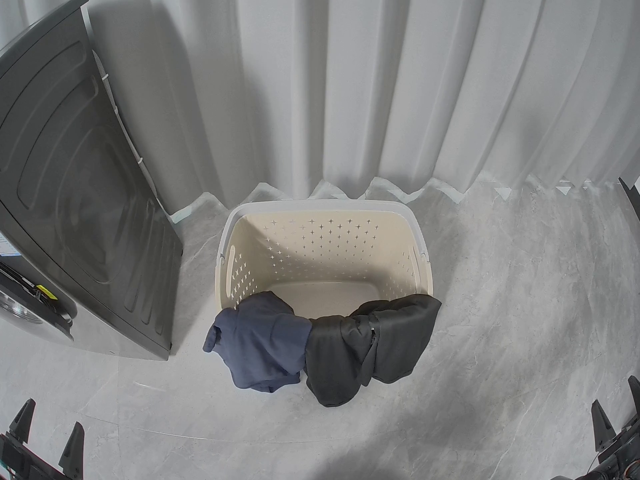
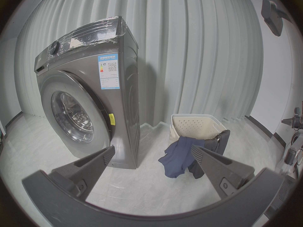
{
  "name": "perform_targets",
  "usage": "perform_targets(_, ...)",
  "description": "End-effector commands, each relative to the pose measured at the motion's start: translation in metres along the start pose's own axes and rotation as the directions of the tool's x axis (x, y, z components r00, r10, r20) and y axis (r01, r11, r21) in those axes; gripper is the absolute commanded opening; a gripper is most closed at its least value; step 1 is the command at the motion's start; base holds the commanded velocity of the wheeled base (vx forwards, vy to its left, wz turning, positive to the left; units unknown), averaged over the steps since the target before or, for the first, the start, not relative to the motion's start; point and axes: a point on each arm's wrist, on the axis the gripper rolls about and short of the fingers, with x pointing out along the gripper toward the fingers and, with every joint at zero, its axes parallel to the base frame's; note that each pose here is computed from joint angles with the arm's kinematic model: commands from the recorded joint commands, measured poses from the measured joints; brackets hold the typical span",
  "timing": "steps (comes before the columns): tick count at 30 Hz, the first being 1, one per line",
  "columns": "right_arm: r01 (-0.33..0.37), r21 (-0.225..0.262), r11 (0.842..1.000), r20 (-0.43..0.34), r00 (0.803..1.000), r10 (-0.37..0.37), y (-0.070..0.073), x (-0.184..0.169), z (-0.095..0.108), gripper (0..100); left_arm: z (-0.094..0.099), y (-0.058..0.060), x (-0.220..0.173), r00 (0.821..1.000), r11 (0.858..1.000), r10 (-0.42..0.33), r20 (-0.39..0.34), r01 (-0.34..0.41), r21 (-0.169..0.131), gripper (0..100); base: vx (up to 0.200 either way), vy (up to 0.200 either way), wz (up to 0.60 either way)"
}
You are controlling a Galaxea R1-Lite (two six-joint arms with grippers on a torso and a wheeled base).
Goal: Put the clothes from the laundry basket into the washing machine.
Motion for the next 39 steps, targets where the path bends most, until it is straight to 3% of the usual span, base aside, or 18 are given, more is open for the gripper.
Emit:
perform_targets(1,0.000,0.000,1.000,-0.001,1.000,0.000,0.0000,0.0000,-0.0052,100,-0.0043,0.0002,0.0001,1.000,1.000,0.000,-0.001,0.000,-0.002,100,0.000,0.000,0.00)
perform_targets(5,0.000,0.000,1.000,-0.001,1.000,0.000,0.0000,0.0000,-0.0052,100,-0.0043,0.0002,0.0001,1.000,1.000,0.000,-0.001,0.000,-0.002,100,0.000,0.000,0.00)
perform_targets(17,0.000,0.000,1.000,-0.001,1.000,0.000,0.0000,0.0000,-0.0052,100,-0.0043,0.0002,0.0001,1.000,1.000,0.000,-0.001,0.000,0.000,100,0.200,0.000,0.00)
perform_targets(29,0.000,0.000,1.000,-0.001,1.000,0.000,0.0000,0.0000,-0.0052,100,-0.0043,0.0002,0.0001,1.000,1.000,0.000,-0.001,0.000,0.000,100,0.000,0.000,0.00)
perform_targets(35,0.000,0.000,1.000,-0.001,1.000,0.000,0.0000,0.0000,-0.0052,100,-0.0043,0.0002,0.0001,1.000,1.000,0.000,-0.001,0.000,0.000,100,0.000,-0.200,0.00)
perform_targets(39,0.000,0.000,1.000,-0.001,1.000,0.000,0.0000,0.0000,-0.0052,100,-0.0043,0.0002,0.0001,1.000,1.000,0.000,-0.001,0.000,0.000,100,0.000,0.000,0.00)
